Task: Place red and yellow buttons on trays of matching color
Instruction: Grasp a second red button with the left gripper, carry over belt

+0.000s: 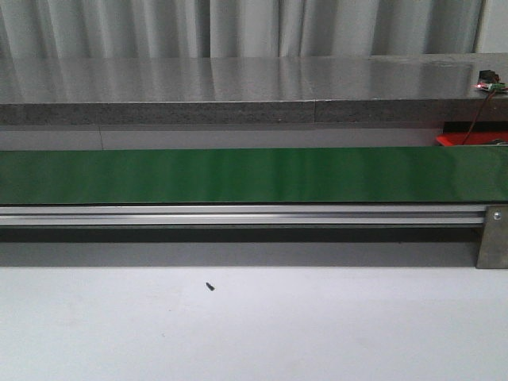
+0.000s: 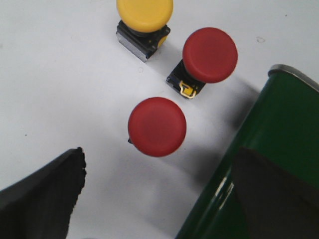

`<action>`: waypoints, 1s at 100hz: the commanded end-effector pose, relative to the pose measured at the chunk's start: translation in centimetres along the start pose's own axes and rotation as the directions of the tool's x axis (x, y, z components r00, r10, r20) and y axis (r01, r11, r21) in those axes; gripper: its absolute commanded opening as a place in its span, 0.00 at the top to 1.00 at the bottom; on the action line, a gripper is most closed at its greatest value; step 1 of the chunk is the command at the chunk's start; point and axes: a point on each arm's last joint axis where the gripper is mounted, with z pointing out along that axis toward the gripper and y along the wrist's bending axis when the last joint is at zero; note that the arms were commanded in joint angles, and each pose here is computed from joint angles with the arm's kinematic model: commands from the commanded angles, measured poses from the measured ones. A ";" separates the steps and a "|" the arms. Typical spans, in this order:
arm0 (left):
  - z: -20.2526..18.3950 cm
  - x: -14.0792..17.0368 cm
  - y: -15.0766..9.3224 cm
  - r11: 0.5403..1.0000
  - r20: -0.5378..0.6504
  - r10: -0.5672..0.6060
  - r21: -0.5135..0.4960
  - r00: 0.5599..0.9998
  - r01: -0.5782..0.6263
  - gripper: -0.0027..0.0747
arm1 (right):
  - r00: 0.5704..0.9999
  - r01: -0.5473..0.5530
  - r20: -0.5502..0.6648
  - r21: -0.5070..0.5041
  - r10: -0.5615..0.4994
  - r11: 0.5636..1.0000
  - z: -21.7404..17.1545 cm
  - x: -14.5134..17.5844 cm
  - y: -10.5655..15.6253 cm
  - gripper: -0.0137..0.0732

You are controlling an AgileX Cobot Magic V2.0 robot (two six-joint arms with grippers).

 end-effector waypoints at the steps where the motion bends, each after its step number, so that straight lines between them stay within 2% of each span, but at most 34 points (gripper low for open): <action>1: -1.6 -2.0 -0.3 1.000 0.112 0.004 0.010 0.994 -0.005 0.21 | 0.995 -0.002 0.103 0.009 0.002 1.000 -0.5 -1.5 0.0 0.91; 41: 1.1 -2.5 0.1 1.000 0.079 0.023 -0.015 0.997 -0.022 0.21 | 0.995 -0.002 0.103 0.009 0.002 1.000 -0.5 -1.5 0.0 0.91; 62: 2.6 -2.2 0.3 1.000 0.051 0.020 -0.019 0.998 -0.019 0.27 | 0.995 -0.002 0.103 0.009 0.002 1.000 -0.5 -1.5 0.0 0.91; 72: 3.0 -2.1 0.4 1.000 0.043 0.019 -0.020 0.999 -0.018 0.35 | 0.995 -0.002 0.103 0.009 0.002 1.000 -0.5 -1.5 0.0 0.91; 91: 3.0 -2.3 0.3 1.000 0.065 0.019 -0.020 0.998 -0.018 0.64 | 0.995 -0.002 0.103 0.009 0.002 1.000 -0.5 -1.5 0.0 0.91; 100: 3.0 -2.3 0.3 1.000 0.065 0.019 -0.020 0.998 -0.018 0.70 | 0.995 -0.002 0.103 0.009 0.002 1.000 -0.5 -1.5 0.0 0.91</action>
